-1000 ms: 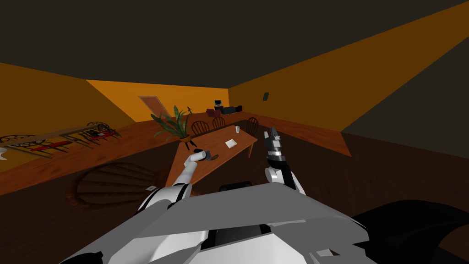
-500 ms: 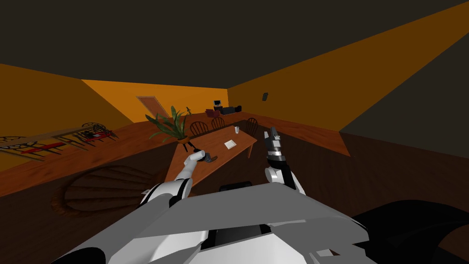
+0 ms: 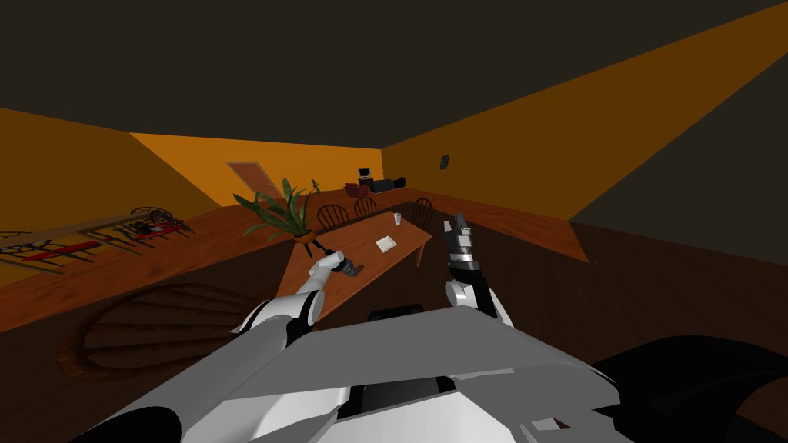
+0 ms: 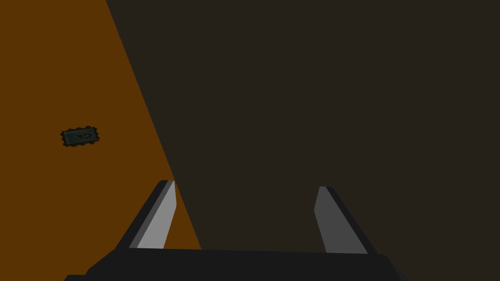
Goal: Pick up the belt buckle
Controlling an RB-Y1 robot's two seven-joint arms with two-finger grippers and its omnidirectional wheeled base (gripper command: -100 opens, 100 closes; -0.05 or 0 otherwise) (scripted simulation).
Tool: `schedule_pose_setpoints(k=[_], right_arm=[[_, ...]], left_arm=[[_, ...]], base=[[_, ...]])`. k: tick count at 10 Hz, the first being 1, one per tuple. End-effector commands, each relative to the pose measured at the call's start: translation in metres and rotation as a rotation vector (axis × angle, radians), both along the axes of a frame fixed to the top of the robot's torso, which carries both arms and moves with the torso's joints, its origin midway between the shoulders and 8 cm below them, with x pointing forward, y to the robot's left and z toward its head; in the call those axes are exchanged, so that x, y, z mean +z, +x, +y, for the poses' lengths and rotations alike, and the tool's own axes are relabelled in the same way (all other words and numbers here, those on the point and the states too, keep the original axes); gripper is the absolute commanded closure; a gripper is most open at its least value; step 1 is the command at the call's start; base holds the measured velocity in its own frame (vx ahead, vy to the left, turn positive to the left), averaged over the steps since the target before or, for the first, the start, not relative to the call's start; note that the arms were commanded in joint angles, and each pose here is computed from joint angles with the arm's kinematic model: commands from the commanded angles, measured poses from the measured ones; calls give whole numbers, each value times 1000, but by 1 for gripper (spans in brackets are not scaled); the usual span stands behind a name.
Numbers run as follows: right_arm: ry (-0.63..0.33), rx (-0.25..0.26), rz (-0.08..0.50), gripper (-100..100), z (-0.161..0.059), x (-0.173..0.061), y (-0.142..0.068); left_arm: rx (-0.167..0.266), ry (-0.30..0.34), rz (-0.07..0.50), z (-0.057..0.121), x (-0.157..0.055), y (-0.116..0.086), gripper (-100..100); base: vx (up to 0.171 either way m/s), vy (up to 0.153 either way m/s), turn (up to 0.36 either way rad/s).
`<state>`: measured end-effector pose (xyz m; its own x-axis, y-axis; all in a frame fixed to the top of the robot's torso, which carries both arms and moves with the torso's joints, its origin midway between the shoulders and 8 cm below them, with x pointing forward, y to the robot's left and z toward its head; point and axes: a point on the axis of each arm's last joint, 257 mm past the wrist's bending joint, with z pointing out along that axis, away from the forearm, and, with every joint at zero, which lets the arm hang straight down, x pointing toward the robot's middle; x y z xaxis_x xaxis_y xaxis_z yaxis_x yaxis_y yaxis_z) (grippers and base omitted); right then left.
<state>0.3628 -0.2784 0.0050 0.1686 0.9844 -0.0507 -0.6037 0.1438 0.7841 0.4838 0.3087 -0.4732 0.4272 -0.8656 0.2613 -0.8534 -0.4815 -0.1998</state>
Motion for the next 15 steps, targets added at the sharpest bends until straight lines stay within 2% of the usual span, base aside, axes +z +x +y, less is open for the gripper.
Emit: schedule_pose_setpoints(k=[1, 5, 6, 7, 8, 12, 13, 15], right_arm=[[0, 0, 0, 0, 0, 0, 0], [0, 0, 0, 0, 0, 0, 0], [0, 0, 0, 0, 0, 0, 0], [0, 0, 0, 0, 0, 0, 0], [0, 0, 0, 0, 0, 0, 0], [0, 0, 0, 0, 0, 0, 0], [0, 0, 0, 0, 0, 0, 0], [0, 0, 0, 0, 0, 0, 0]], left_arm=[[15, -33, 52, -3, -2, -11, -100], [44, -95, 141, -9, -2, -27, -100], [40, -85, 126, -9, -2, -24, -100], [40, -87, 130, -9, -2, -24, 0], [72, -89, 128, -7, -4, -24, -100], [198, -96, 123, 3, -14, -24, -100], [198, -96, 123, 3, -14, -24, -100], [260, -100, 119, 8, -18, -24, -100]], base=[[55, -4, -21], [57, -12, -14], [27, -3, -2], [0, 0, 0], [-20, 43, -206], [-87, 121, -330], [-52, 81, -83], [-48, 74, -258]])
